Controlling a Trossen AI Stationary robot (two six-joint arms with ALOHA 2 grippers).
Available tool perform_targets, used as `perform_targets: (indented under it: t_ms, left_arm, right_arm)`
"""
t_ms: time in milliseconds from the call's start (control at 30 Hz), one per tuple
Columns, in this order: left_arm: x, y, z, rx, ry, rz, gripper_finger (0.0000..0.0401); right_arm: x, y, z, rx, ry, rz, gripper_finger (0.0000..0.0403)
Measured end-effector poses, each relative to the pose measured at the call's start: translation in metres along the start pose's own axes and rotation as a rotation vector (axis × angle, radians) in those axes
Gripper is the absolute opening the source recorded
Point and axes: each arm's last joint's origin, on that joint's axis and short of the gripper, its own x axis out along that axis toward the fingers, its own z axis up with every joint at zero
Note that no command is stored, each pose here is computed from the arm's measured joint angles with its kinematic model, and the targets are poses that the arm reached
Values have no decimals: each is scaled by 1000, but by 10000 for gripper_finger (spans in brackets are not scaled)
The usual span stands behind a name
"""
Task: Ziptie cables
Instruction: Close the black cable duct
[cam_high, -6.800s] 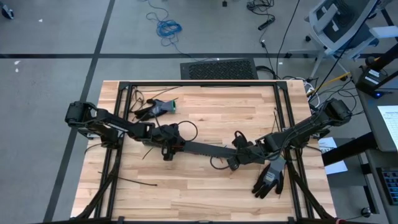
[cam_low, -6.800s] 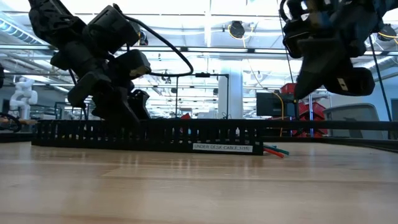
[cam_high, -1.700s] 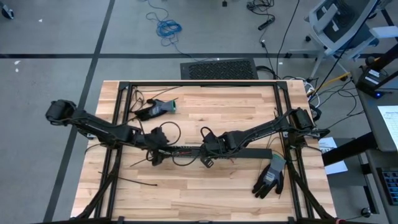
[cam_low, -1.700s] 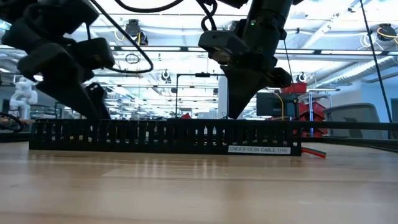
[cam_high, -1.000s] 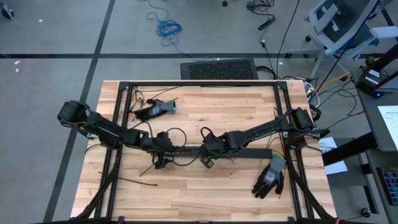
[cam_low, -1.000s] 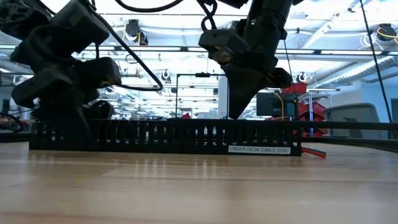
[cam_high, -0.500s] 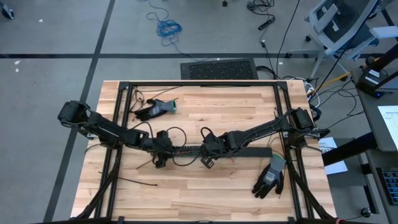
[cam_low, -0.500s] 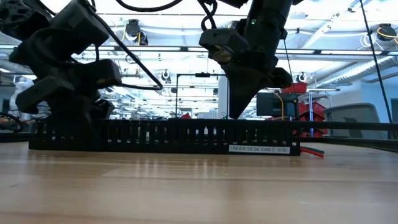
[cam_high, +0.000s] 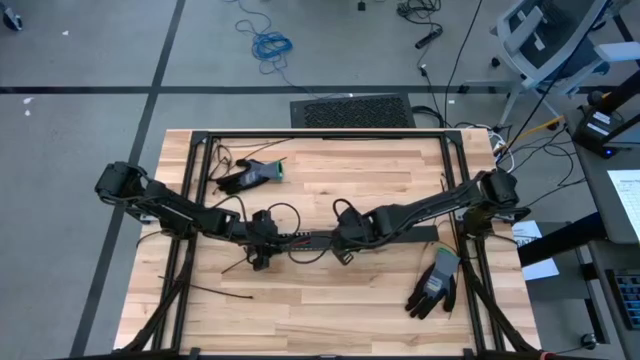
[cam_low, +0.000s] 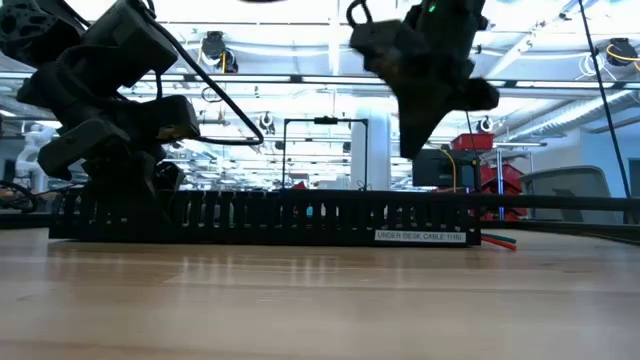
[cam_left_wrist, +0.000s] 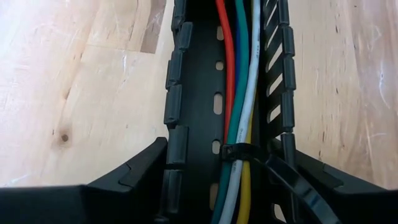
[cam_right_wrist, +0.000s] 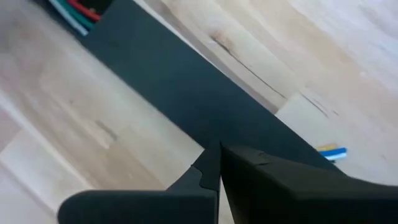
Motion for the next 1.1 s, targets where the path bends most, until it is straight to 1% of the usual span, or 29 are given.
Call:
perform_targets:
  t_ms: [167,333,500,567,667,900,1100]
  left_arm:
    - [0,0,1,-1,-8,4,244]
    - [0,0,2,-3,-25,1,244]
    - [0,0,3,-3,-27,2,244]
    - [0,0,3,-3,-28,4,244]
    - [0,0,3,-3,-30,7,244]
    - [0,0,3,-4,-37,33,244]
    - [0,1,2,-4,-25,47,244]
  right_arm:
    - [13,2,4,64,-2,-8,0]
    - [21,0,16,108,-28,-2,0]
    - [34,-5,25,111,-21,-23,0]
    - [39,-4,28,113,-12,-6,0]
    - [39,0,27,111,-16,23,0]
    - [38,9,14,108,-8,32,0]
    - [49,8,21,126,-17,30,0]
